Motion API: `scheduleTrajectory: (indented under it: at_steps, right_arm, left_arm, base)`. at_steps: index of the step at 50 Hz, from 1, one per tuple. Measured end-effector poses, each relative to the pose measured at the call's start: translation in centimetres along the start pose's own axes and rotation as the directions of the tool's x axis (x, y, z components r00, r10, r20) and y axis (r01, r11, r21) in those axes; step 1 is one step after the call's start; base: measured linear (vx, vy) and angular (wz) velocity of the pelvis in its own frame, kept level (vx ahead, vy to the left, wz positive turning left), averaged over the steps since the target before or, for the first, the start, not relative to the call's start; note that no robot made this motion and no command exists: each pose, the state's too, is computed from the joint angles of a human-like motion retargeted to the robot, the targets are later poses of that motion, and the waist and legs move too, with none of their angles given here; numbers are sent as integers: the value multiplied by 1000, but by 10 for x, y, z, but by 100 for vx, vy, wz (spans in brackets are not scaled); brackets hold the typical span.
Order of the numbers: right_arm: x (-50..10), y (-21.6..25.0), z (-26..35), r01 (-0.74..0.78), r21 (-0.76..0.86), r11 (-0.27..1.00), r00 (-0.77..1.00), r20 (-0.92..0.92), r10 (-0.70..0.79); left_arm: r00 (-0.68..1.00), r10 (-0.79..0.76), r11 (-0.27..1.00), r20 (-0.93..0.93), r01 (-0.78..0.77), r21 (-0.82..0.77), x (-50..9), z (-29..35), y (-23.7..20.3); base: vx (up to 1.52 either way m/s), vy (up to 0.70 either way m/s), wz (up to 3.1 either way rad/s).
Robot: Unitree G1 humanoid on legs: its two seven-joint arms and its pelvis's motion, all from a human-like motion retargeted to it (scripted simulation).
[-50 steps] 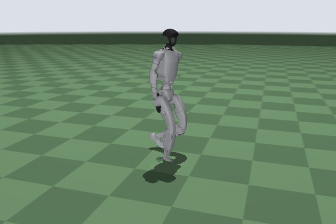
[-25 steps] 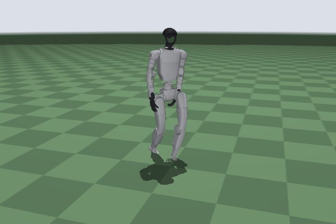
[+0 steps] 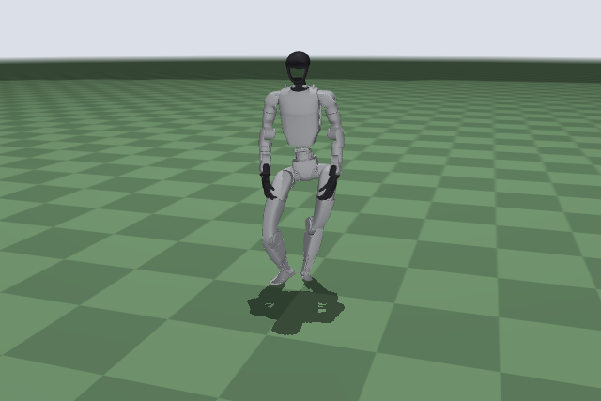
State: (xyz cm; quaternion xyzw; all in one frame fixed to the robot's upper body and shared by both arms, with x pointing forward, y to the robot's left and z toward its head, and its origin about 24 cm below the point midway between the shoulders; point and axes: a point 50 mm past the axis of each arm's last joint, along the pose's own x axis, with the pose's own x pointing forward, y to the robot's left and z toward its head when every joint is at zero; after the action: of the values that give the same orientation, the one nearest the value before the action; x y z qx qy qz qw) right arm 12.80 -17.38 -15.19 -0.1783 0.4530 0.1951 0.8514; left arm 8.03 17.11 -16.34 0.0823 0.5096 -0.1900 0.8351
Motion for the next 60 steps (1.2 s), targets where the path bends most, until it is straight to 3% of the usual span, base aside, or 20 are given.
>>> scheduleTrajectory:
  at_steps: [35,44,52,60]
  right_arm:
    - [2,15,5,-135,-220,966,990,-2,138]
    - [7,10,33,-185,-390,902,975,45,220]
    - [9,11,65,-280,-647,709,926,11,377]
    - [8,0,90,-276,-807,522,906,-36,422]
  left_arm:
    - [1000,-23,999,21,24,-39,-2,-6,-11]
    - [931,-88,996,353,74,53,4,83,-12]
    - [646,-291,956,706,180,230,-32,181,-46]
    - [433,-434,901,790,193,389,-69,222,-72]
  base:
    - [7,-3,-39]
    - [0,0,0]
    - [0,0,0]
    - [0,0,0]
